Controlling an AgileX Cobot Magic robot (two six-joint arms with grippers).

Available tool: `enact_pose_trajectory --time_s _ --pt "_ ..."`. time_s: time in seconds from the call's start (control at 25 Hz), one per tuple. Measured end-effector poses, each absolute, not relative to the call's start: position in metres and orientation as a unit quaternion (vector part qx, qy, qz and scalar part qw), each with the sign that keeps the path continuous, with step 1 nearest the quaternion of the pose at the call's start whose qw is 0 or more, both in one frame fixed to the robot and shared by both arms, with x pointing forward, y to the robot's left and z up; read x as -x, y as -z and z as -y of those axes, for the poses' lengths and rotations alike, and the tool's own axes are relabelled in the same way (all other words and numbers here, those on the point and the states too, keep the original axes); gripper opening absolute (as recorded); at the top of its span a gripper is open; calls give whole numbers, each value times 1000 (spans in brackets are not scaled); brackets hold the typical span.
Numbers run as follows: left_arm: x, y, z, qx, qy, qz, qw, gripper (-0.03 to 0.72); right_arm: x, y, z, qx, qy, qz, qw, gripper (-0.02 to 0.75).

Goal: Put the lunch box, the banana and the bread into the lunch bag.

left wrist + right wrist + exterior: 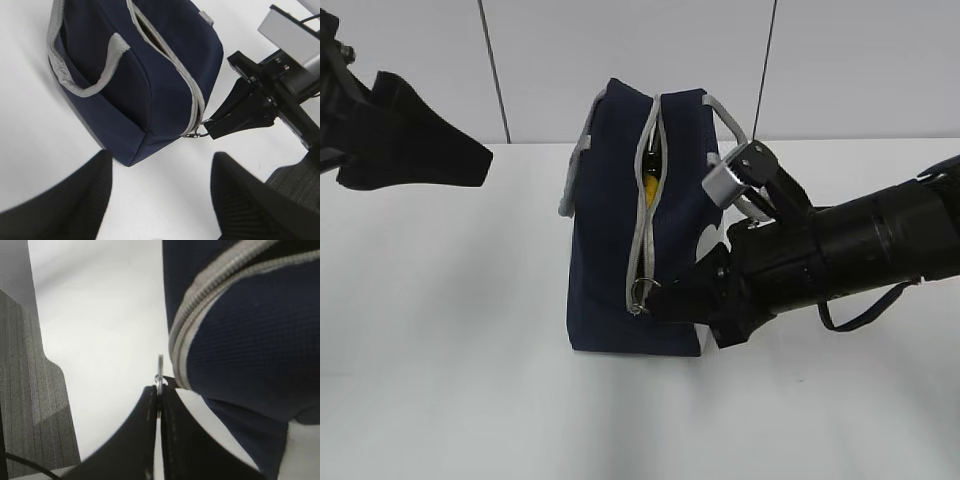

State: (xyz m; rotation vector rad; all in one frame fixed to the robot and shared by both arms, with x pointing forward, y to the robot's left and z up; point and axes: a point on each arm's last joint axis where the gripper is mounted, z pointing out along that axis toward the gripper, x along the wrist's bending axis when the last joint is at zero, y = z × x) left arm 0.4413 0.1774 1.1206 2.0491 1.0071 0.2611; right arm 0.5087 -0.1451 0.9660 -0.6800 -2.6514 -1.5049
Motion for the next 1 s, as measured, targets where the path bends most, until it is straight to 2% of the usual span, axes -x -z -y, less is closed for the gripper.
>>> enact_pose_trajectory --time_s 0.2,0.48,1.0 --pt "-441 -1121 -177 -814 -104 -398 409 434 -512 -972 144 227 494 840 4 -16" --pt "-441 -1121 -177 -815 -105 -397 409 434 -518 -1004 143 212 521 826 -31 -16" --pt "-441 -1121 -177 -825 -115 -376 406 434 -525 -1020 141 207 535 818 -54 -16"
